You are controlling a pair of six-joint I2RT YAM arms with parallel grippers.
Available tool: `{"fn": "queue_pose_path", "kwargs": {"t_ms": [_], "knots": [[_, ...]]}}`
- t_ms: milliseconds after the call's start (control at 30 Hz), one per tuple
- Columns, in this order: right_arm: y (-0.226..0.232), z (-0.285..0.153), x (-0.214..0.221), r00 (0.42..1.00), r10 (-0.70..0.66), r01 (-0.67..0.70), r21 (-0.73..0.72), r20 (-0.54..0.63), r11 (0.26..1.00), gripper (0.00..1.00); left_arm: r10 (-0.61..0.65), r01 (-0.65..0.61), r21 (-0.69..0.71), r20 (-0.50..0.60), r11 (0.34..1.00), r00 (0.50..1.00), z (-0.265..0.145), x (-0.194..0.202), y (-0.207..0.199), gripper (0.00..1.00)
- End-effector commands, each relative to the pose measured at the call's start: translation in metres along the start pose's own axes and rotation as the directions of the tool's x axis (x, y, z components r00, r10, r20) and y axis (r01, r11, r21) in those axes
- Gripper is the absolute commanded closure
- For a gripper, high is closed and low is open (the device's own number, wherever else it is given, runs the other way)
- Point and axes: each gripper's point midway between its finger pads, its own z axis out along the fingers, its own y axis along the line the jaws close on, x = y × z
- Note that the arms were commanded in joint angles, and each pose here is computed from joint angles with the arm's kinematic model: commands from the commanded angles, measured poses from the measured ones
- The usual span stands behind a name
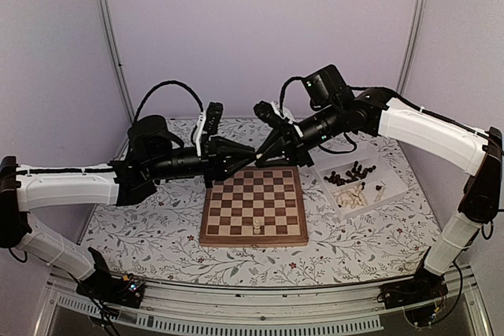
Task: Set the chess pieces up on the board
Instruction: Place the chess piece on the chessboard.
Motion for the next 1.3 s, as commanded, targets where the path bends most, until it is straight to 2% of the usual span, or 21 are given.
{"fn": "queue_pose_path", "kwargs": {"t_ms": [0,133,233,300,433,567,667,833,1033,1267], "knots": [[0.003,-0.008,-0.011,0.999,-0.014,0.014,0.007,0.032,1.0,0.88,0.003,-0.004,0.029,0.01,1.0,1.0,0.007,-0.006,-0.007,0.84],[0.001,-0.009,-0.012,0.999,-0.011,0.011,0.014,0.033,1.0,0.88,0.0,0.0,0.031,0.006,1.0,1.0,0.007,-0.005,-0.007,0.88],[0.0,-0.009,-0.011,0.999,-0.01,0.009,0.02,0.031,1.0,0.84,-0.001,0.001,0.024,0.0,1.0,1.0,0.006,-0.005,-0.006,0.91],[-0.002,-0.008,-0.01,1.0,-0.009,0.008,0.031,0.024,0.999,0.76,0.004,-0.004,0.015,-0.003,1.0,1.0,0.006,-0.006,-0.006,0.92],[-0.015,-0.009,0.013,0.998,0.027,-0.02,0.123,-0.058,0.992,0.48,0.025,-0.027,-0.028,-0.072,0.999,0.997,0.002,-0.004,0.0,0.92],[-0.023,-0.027,0.053,0.988,0.079,-0.054,0.181,-0.134,0.982,0.42,-0.006,-0.037,-0.18,-0.233,0.983,0.972,-0.015,0.013,0.025,0.92],[-0.033,-0.064,0.075,0.985,0.134,-0.103,0.254,-0.109,0.962,0.42,-0.122,-0.023,-0.354,-0.383,0.935,0.916,-0.047,0.05,0.059,0.92],[-0.041,-0.105,0.133,0.97,0.203,-0.132,0.421,-0.13,0.898,0.41,-0.313,-0.02,-0.539,-0.518,0.842,0.797,-0.094,0.11,0.087,0.9],[-0.041,-0.124,0.167,0.966,0.236,-0.155,0.495,-0.104,0.855,0.41,-0.439,0.068,-0.567,-0.55,0.821,0.71,-0.1,0.153,0.083,0.91],[-0.045,-0.122,0.19,0.958,0.265,-0.175,0.507,-0.111,0.844,0.41,-0.508,0.072,-0.593,-0.613,0.802,0.605,-0.103,0.191,0.085,0.91]]}}
